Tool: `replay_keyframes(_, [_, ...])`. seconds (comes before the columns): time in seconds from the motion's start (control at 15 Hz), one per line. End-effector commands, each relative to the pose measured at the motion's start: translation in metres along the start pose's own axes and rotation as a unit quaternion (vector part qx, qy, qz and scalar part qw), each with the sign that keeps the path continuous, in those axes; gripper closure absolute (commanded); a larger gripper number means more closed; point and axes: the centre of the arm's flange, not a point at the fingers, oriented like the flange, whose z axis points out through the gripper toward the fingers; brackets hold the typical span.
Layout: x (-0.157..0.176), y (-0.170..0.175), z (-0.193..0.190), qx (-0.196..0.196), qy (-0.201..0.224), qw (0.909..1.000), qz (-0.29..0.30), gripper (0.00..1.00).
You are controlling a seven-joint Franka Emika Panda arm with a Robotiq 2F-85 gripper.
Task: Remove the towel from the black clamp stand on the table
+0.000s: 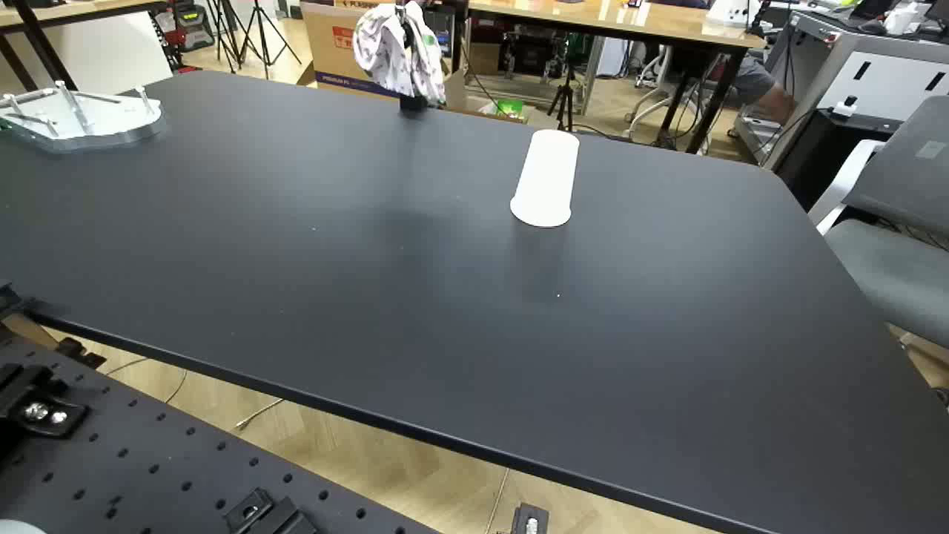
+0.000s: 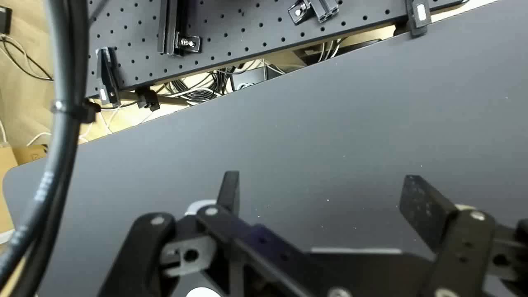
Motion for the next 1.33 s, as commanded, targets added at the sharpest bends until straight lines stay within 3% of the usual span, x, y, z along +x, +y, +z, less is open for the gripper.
replay_keyframes(0.0, [0.000, 0.000, 0.000, 0.000, 0.000, 1.0000, 0.000, 0.00])
replay_keyframes(0.67, [0.000, 0.000, 0.000, 0.000, 0.001, 1.0000, 0.000, 0.00])
replay_keyframes(0.93, [0.028, 0.019, 0.001, -0.005, 0.044, 0.9947, 0.093, 0.00])
replay_keyframes(1.27, [0.089, 0.062, 0.001, 0.001, 0.123, 0.9742, 0.189, 0.00])
